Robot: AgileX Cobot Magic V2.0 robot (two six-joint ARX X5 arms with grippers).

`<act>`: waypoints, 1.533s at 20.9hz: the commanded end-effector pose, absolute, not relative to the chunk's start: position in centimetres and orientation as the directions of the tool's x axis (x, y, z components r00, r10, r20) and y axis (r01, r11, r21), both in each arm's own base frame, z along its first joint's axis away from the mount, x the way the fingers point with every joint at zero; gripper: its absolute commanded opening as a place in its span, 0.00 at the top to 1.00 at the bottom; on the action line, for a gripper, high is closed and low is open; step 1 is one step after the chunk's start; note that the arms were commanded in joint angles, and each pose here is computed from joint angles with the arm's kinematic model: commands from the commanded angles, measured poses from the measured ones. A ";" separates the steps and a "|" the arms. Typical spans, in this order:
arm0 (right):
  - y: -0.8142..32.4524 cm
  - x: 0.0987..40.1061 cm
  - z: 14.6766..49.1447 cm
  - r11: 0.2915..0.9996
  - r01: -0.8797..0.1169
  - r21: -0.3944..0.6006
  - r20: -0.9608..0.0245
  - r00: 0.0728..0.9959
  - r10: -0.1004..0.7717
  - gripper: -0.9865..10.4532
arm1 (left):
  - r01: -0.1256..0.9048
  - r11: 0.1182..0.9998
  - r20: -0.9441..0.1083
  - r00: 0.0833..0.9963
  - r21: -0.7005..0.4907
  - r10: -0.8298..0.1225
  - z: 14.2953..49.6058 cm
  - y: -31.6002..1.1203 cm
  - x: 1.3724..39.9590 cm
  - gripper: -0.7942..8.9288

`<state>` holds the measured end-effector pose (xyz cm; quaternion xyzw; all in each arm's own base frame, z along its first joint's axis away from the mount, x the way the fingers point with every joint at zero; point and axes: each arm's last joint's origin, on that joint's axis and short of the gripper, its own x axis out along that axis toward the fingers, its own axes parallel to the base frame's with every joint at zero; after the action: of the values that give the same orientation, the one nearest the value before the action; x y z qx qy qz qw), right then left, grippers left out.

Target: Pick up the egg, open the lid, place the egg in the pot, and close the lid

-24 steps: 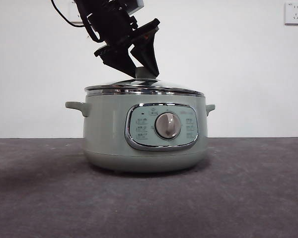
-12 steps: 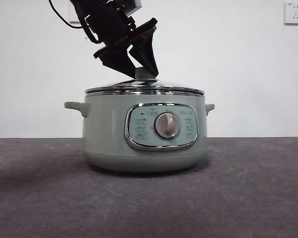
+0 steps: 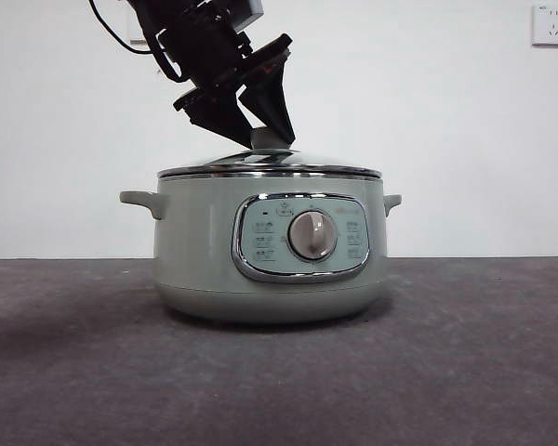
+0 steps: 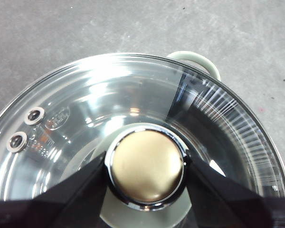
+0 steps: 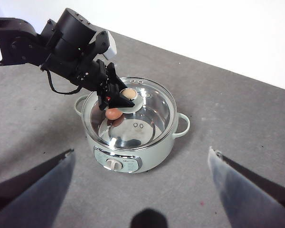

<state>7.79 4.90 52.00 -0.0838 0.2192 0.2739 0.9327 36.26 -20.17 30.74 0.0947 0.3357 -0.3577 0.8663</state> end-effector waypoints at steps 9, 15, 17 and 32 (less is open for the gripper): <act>4.9 7.8 51.7 0.837 -0.546 -0.033 -0.482 0.742 0.466 0.50 | 0.662 0.746 -0.656 0.529 -0.078 -0.538 31.1 -19.2 36.4 0.46; 4.9 7.8 51.7 0.837 -0.546 -0.033 -0.482 0.742 0.466 0.50 | 0.657 0.749 -0.663 0.524 -0.084 -0.534 32.7 -19.0 36.0 0.46; 4.9 7.8 51.7 0.837 -0.546 -0.033 -0.482 0.742 0.466 0.50 | 0.658 0.748 -0.663 0.524 -0.084 -0.535 34.5 -18.6 35.2 0.46; 6.6 10.5 51.0 0.834 -0.550 -0.031 -0.550 0.707 0.445 0.60 | 0.704 0.703 -0.578 0.535 -0.099 -0.617 48.4 -9.5 16.9 0.93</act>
<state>10.54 6.64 51.31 -0.0941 0.2557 0.2719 0.9229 16.71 -9.51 48.54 0.0746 0.2970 -0.3779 0.8737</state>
